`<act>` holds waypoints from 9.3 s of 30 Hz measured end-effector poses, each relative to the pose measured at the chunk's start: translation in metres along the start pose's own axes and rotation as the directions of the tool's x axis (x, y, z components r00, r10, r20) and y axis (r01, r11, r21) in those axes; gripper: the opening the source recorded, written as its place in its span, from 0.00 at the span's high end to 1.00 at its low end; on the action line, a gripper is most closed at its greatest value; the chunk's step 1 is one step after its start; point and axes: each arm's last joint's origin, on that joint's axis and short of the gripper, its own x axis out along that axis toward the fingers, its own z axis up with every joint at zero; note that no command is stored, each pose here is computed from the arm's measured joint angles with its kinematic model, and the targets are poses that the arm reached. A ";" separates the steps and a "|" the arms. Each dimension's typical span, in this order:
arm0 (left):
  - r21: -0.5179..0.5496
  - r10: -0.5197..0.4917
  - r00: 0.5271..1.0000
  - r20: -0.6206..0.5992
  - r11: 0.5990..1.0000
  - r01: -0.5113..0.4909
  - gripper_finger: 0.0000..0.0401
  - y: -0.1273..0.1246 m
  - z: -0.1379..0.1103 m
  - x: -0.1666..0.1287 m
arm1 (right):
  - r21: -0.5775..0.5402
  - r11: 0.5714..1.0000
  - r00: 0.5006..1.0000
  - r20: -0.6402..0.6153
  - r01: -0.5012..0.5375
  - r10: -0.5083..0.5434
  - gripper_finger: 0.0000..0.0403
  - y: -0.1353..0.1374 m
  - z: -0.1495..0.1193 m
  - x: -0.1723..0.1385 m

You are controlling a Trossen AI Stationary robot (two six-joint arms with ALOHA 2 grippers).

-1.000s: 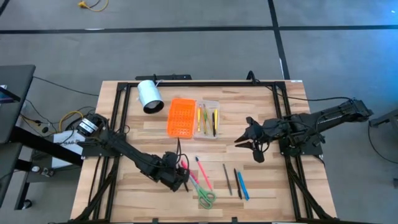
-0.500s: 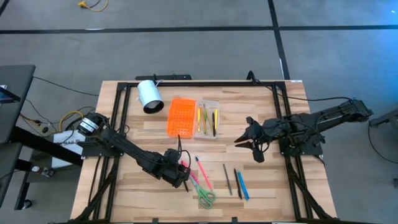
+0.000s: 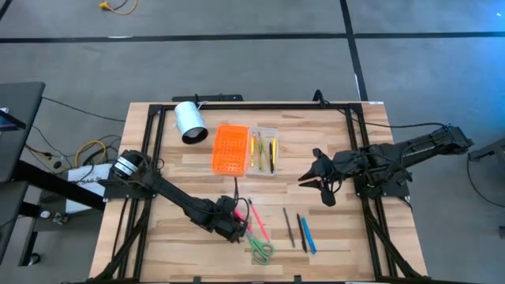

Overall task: Pick & place school supplies into a supply box
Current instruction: Put the left black pen into the orange supply box, then put the blue pen into the orange supply box

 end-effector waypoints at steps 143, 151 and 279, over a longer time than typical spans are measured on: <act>0.276 0.217 0.913 0.345 0.907 -0.319 0.98 -0.051 0.121 -0.056 | 0.019 1.000 0.996 -0.088 0.013 -0.011 0.82 -0.001 -0.009 0.000; 0.280 0.123 0.910 0.397 0.928 -0.248 0.98 -0.053 0.192 -0.054 | 0.029 0.999 0.996 -0.088 0.014 -0.011 0.82 -0.001 -0.009 0.000; 0.777 -0.337 0.874 0.350 0.626 -0.069 0.59 0.045 0.106 -0.157 | 0.671 0.496 0.803 -0.588 0.551 -0.098 0.82 0.137 -0.080 0.093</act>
